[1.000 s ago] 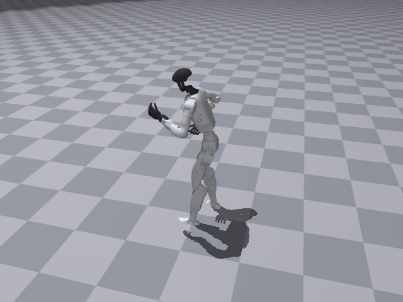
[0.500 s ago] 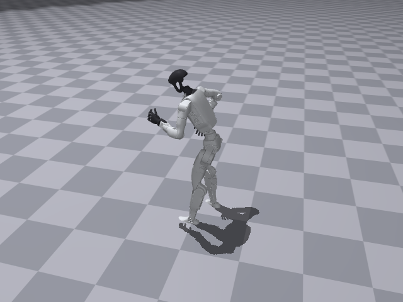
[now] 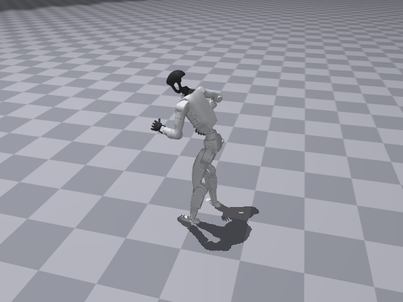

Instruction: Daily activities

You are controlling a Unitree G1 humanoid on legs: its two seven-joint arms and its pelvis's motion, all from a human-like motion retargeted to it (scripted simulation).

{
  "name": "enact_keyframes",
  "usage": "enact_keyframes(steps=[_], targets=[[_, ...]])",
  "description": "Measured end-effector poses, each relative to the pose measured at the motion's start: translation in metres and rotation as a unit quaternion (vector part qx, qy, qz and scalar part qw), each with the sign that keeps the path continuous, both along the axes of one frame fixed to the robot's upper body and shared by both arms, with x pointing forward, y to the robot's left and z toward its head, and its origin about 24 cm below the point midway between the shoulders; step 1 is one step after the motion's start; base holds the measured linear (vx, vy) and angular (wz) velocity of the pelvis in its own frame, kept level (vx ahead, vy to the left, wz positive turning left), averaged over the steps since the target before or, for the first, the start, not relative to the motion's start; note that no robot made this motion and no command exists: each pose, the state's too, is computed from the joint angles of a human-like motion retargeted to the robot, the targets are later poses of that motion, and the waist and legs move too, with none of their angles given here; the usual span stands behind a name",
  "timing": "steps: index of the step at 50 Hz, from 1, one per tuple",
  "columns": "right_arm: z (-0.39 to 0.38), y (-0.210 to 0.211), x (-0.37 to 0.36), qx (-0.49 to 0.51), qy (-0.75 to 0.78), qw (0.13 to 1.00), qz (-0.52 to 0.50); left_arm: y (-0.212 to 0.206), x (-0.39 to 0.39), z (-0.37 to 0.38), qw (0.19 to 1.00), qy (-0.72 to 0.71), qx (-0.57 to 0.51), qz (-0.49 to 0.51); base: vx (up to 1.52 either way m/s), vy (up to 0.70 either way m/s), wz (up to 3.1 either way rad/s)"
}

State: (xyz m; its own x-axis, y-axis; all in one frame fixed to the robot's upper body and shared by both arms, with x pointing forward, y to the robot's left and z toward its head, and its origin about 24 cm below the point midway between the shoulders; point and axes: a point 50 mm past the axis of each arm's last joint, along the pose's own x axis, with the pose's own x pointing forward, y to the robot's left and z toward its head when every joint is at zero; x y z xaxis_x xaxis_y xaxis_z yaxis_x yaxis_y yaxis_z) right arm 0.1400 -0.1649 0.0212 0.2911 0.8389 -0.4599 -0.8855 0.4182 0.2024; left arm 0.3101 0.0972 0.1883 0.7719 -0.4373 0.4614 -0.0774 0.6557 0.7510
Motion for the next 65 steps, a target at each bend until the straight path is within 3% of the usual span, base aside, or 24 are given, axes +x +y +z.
enact_keyframes(steps=[13, 21, 26, 31, 35, 53, 65], targets=[[0.012, -0.005, -0.004, 0.004, -0.004, 0.999, 0.039, 0.012, 0.001, 0.000, 0.999, -0.018, 0.019, 0.042, 0.00, 0.00, 0.00], [0.043, 0.022, 0.027, 0.055, -0.095, 0.991, 0.073, 0.013, 0.009, -0.022, 0.997, 0.021, 0.038, 0.068, 0.00, 0.00, 0.00], [0.095, 0.068, 0.045, 0.175, -0.210, 0.955, 0.116, 0.022, 0.010, -0.108, 0.971, 0.196, 0.099, 0.091, 0.00, -0.01, -0.08], [0.176, 0.114, 0.031, 0.358, -0.324, 0.855, 0.188, 0.047, -0.024, -0.210, 0.895, 0.393, 0.172, 0.123, 0.00, -0.02, -0.20], [0.212, 0.128, 0.011, 0.440, -0.360, 0.788, 0.235, 0.067, -0.054, -0.260, 0.834, 0.491, 0.203, 0.152, 0.00, 0.00, 0.00], [0.231, 0.153, -0.014, 0.465, -0.371, 0.730, 0.336, 0.081, -0.064, -0.280, 0.795, 0.530, 0.229, 0.183, 0.00, 0.00, 0.00], [0.237, 0.161, -0.019, 0.470, -0.388, 0.713, 0.347, 0.083, -0.066, -0.280, 0.796, 0.533, 0.228, 0.177, 0.00, 0.00, 0.00]])
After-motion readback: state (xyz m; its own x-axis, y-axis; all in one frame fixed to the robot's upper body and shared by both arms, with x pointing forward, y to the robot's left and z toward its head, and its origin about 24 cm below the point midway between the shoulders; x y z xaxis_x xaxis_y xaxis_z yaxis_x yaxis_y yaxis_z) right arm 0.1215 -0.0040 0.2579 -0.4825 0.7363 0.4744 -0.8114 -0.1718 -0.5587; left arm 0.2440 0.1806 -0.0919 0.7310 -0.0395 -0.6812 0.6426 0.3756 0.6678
